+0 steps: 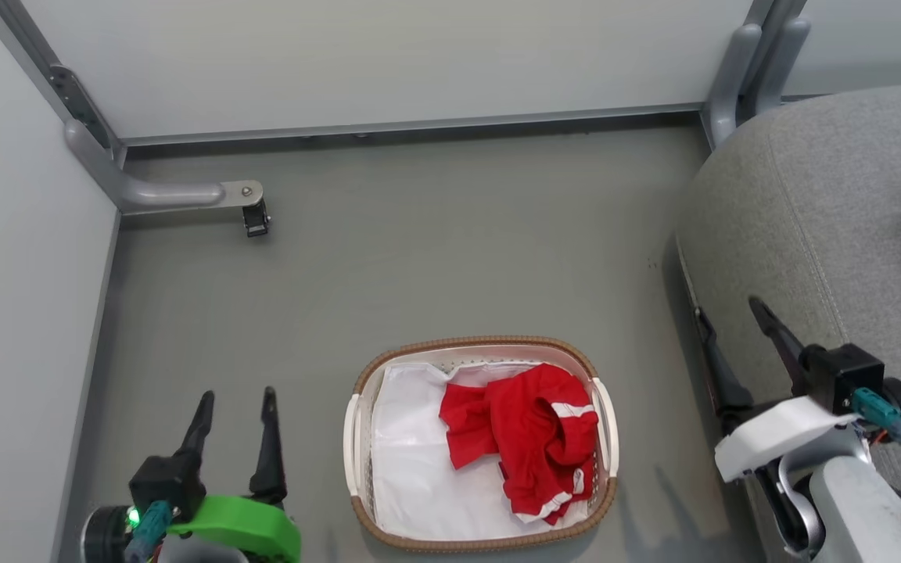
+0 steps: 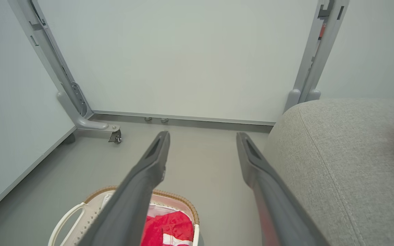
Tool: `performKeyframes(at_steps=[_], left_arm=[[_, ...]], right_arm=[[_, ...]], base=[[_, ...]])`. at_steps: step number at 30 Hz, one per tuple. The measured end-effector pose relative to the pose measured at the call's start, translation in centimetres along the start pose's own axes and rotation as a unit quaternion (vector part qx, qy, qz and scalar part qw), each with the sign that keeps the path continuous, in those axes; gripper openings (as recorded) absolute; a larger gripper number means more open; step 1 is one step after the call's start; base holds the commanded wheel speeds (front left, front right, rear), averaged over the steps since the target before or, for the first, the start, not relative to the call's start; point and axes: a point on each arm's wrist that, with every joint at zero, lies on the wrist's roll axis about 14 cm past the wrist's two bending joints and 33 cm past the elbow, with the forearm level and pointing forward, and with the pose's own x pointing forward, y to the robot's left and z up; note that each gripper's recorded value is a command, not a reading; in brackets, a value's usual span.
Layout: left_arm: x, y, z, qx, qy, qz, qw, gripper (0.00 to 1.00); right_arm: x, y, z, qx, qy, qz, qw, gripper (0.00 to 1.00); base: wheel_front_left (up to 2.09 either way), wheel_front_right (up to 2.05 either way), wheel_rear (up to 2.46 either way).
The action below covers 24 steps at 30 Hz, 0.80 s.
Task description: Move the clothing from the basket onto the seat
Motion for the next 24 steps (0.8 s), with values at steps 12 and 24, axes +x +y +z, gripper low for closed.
performKeyframes(at_steps=[12,24], left_arm=[[6.0,-10.0,-6.5,-0.038,0.112,-0.159,0.980,1.00],[10.6,-14.6,-16.9,-0.020,0.254,-0.243,0.936,1.00]], right_arm=[[5.9,-2.2,4.7,-0.015,-0.083,0.004,0.996,1.00],[10.2,-7.4,5.2,-0.023,-0.134,-0.033,0.990,1.00]], base=[[0.00,0.00,0.00],[0.00,0.00,0.00]])
